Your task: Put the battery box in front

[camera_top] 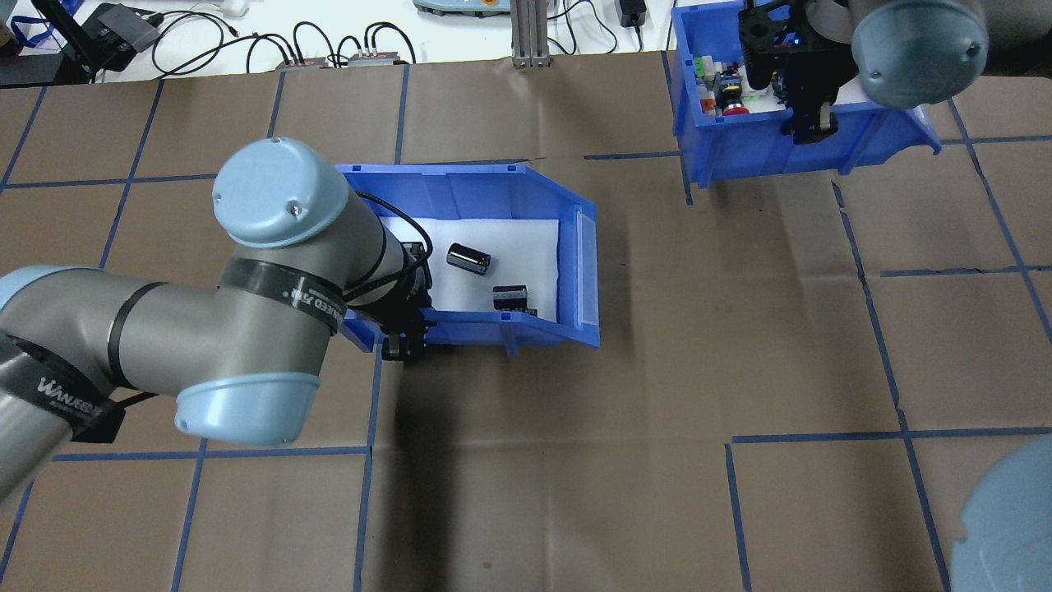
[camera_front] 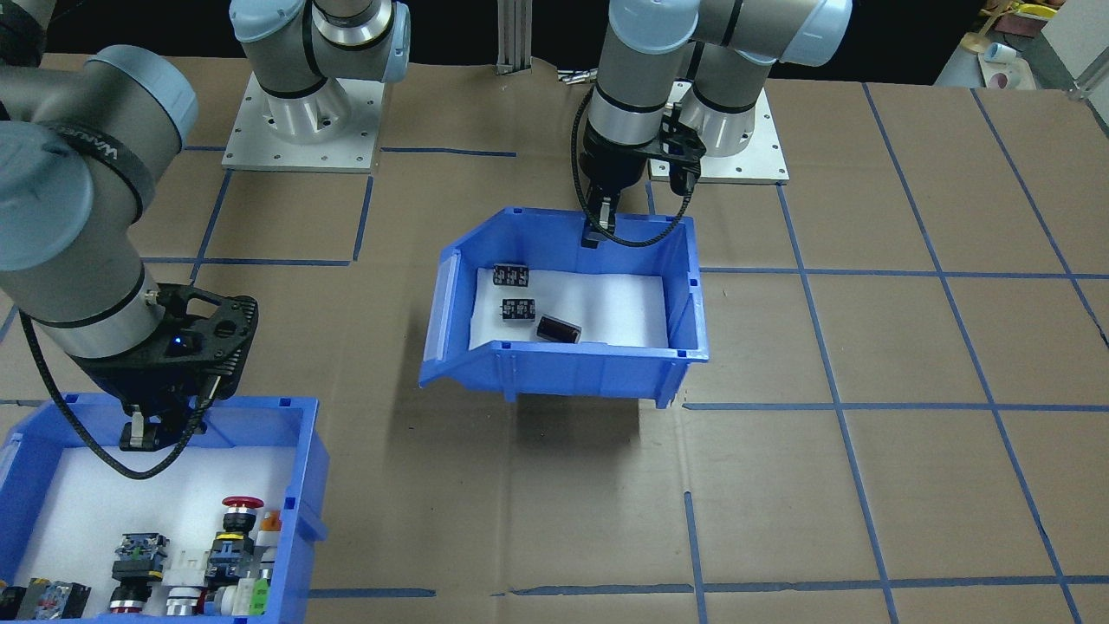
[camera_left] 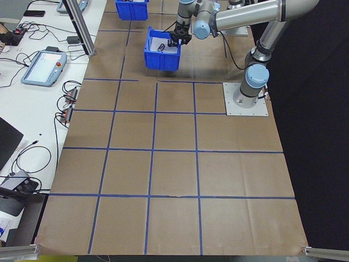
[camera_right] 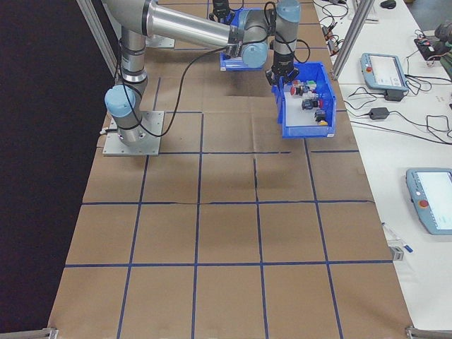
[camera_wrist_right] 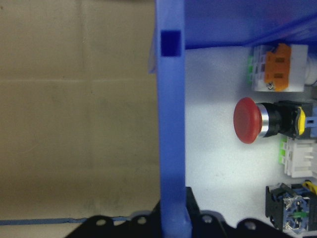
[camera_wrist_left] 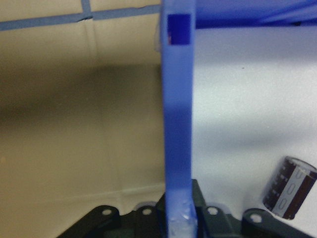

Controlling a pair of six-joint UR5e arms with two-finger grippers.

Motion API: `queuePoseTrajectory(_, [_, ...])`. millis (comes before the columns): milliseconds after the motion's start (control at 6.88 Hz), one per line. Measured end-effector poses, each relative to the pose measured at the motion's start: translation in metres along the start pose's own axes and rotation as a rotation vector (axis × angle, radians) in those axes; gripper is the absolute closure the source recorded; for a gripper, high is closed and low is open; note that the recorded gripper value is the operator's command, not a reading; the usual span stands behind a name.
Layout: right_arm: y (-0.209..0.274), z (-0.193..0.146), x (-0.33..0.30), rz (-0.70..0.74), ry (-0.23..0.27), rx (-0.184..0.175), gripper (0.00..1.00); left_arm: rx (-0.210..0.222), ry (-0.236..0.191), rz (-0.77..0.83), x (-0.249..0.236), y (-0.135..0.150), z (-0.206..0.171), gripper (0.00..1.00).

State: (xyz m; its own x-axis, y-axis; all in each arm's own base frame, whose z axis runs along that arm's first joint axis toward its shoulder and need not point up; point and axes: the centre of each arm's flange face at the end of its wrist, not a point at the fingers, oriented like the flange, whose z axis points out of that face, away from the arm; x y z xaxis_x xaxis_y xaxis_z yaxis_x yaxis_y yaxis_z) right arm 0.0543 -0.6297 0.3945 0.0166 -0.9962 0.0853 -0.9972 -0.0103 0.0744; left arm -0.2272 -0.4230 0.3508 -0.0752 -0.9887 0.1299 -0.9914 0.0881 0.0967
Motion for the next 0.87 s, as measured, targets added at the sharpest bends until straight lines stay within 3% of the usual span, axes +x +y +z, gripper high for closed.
queuePoseTrajectory(291, [0.032, -0.007, -0.029, -0.021, -0.045, 0.004, 0.95, -0.02, 0.011, 0.008, 0.062, 0.003, 0.008, 1.0])
queuePoseTrajectory(873, [0.022, -0.008, -0.146, -0.069, -0.085, 0.013, 0.95, -0.034, 0.01, 0.004, 0.146, 0.059, 0.067, 1.0])
